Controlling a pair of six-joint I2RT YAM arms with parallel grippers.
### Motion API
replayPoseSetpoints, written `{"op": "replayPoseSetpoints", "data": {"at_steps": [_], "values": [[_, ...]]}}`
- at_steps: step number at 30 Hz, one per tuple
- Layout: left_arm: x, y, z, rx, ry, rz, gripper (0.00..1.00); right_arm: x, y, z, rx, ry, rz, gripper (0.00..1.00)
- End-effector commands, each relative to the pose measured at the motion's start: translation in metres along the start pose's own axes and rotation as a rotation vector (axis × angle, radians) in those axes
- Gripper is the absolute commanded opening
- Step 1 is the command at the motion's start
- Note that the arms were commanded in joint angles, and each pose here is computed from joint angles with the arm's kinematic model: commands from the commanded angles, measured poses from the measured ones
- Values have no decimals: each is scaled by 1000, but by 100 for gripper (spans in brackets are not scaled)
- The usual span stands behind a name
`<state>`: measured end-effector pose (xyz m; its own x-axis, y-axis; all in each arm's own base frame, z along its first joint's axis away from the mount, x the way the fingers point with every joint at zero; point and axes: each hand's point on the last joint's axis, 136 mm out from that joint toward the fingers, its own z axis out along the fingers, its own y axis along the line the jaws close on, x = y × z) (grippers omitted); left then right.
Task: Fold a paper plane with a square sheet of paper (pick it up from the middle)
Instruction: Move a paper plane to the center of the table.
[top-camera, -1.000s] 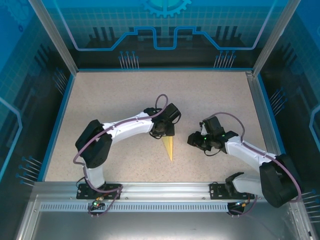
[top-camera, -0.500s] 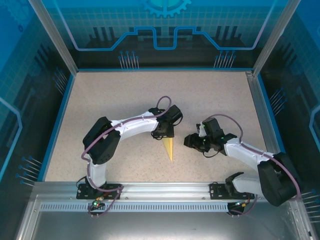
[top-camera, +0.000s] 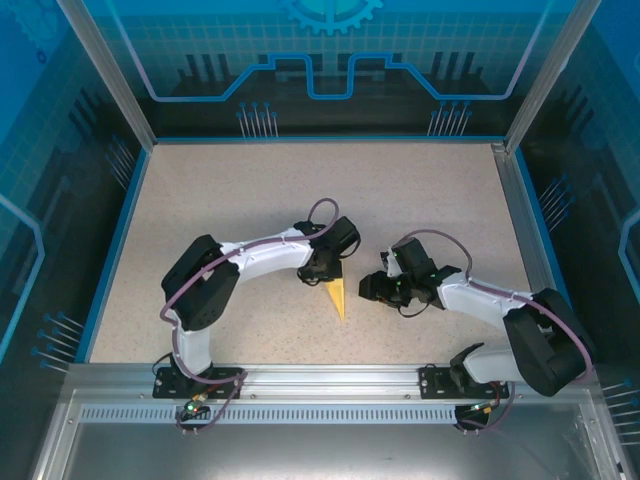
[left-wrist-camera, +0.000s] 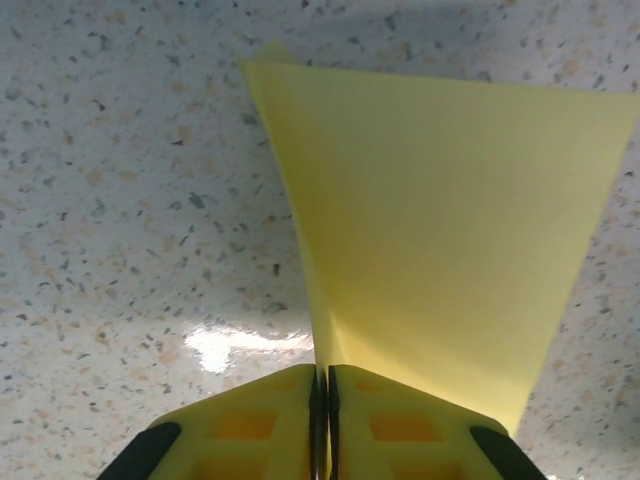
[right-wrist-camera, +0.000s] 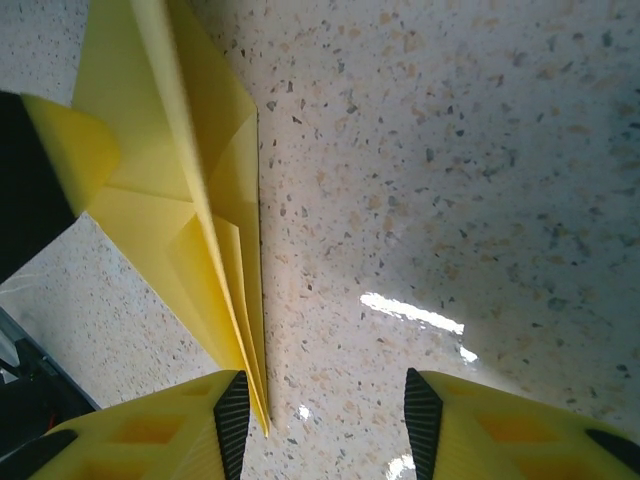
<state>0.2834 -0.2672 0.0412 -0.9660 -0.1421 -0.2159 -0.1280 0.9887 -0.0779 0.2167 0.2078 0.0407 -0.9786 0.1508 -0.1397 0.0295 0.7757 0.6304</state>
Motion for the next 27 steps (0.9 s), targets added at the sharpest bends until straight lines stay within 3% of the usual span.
{"op": "replayPoseSetpoints", "data": {"at_steps": [1, 14, 27], "values": [[-9, 3, -18, 33, -52, -20, 14, -6, 19, 2, -34, -4, -38, 48], [-2, 17, -13, 24, -55, -17, 7, -11, 46, 34, -79, 70, -97, 47], [-1, 18, -8, 23, -49, -9, 10, -6, 55, 55, -86, 117, -127, 43]]}}
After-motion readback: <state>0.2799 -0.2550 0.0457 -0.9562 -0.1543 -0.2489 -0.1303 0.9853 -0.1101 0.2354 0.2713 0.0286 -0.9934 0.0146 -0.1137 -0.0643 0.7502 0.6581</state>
